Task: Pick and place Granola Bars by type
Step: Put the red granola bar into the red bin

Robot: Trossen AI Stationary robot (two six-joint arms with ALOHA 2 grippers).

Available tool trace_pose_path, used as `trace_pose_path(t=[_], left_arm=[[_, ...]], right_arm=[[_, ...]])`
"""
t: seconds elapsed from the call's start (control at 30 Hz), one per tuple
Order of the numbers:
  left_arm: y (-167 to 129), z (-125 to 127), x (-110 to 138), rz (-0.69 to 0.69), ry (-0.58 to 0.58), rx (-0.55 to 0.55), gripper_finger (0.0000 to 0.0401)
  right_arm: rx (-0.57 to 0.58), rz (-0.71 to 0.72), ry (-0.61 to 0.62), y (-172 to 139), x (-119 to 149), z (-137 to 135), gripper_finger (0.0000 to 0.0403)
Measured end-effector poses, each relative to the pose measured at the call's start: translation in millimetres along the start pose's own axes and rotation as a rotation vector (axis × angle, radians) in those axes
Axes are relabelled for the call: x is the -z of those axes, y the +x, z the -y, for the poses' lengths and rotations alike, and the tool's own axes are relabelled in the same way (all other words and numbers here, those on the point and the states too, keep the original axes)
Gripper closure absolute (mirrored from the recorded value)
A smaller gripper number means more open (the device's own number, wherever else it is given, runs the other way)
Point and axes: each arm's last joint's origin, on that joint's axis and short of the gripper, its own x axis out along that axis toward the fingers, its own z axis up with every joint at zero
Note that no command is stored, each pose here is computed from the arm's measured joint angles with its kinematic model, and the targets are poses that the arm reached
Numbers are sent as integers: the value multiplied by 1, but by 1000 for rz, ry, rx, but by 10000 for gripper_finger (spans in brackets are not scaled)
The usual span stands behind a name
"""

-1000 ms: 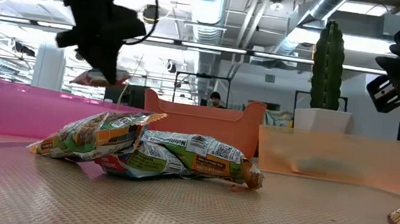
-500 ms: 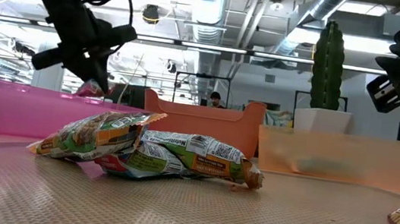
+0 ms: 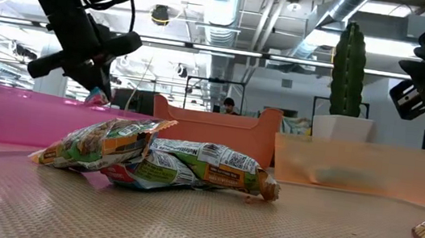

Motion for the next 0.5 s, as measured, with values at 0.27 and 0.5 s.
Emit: trace_pose_path(t=[0.27,0.5], left_arm=[[1,0,0,0,-34,-4,369],[1,0,0,1,-41,-5,341]], right_arm=[[0,0,0,0,0,0,321],[0,0,0,0,0,0,321]])
